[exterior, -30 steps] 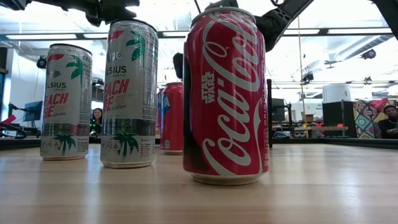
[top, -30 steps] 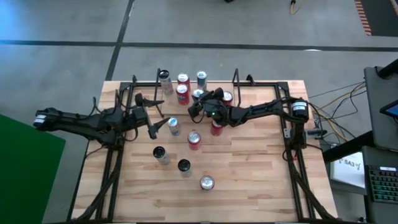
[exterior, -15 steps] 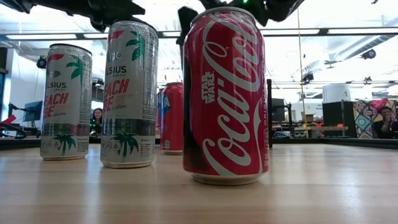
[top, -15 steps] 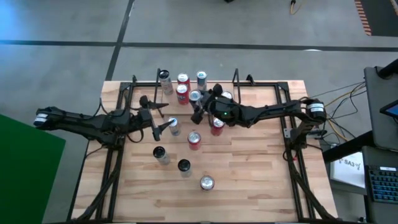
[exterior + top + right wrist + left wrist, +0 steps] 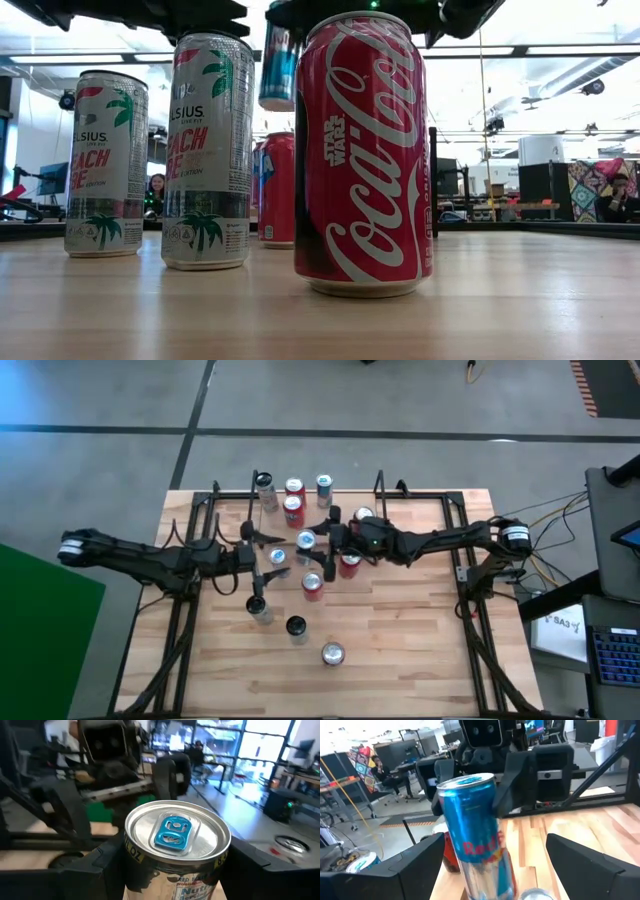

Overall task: Place canned beverage on shelf
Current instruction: Put the right blue soda can on the shelf aligned with the other blue soda can

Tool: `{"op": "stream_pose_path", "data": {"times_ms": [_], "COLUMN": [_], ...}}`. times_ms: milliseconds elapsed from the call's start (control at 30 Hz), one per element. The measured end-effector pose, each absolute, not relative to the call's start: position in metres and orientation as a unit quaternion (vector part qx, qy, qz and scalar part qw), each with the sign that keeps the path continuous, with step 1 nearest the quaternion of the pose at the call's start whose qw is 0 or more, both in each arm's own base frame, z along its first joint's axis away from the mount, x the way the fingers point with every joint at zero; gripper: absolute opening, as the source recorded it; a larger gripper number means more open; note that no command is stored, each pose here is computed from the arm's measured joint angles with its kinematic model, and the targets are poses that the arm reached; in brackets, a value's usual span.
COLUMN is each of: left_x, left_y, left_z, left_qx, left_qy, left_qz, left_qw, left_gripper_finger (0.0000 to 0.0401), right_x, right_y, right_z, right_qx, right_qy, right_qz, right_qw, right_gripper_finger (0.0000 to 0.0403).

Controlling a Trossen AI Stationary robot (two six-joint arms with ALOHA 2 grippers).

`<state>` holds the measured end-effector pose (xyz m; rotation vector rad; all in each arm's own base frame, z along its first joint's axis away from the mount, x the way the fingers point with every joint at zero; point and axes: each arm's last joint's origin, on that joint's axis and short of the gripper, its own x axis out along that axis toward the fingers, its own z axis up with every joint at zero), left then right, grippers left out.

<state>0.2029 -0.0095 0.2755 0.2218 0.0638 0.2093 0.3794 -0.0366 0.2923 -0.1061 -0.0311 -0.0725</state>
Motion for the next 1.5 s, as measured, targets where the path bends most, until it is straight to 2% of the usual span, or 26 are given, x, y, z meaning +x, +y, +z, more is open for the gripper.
{"op": "stream_pose_path", "data": {"times_ms": [567,900,1067,1300,1500], "left_x": [0.238,0.257,0.259,0.258,0.258], "left_y": [0.003,0.002,0.002,0.003,0.003], "left_z": [0.256,0.244,0.24,0.241,0.241], "left_qx": [0.106,0.096,0.097,0.095,0.101], "left_qy": [0.021,-0.004,0.001,-0.001,0.003], "left_qz": [0.138,0.102,0.103,0.105,0.107], "left_qw": [0.984,0.99,0.99,0.99,0.989], "left_gripper_finger": [0.0333,0.0331,0.0302,0.0218,0.0212], "right_x": [0.379,0.379,0.379,0.379,0.379], "right_y": [-0.033,-0.03,-0.029,-0.029,-0.029], "right_z": [0.299,0.301,0.3,0.301,0.299], "right_qx": [-0.05,-0.05,-0.054,-0.061,-0.033], "right_qy": [-0.06,-0.07,-0.07,-0.07,-0.062], "right_qz": [-0.007,-0.002,-0.001,-0.002,-0.002], "right_qw": [0.997,0.996,0.996,0.996,0.998], "right_gripper_finger": [0.0229,0.0228,0.0229,0.0229,0.0258]}}
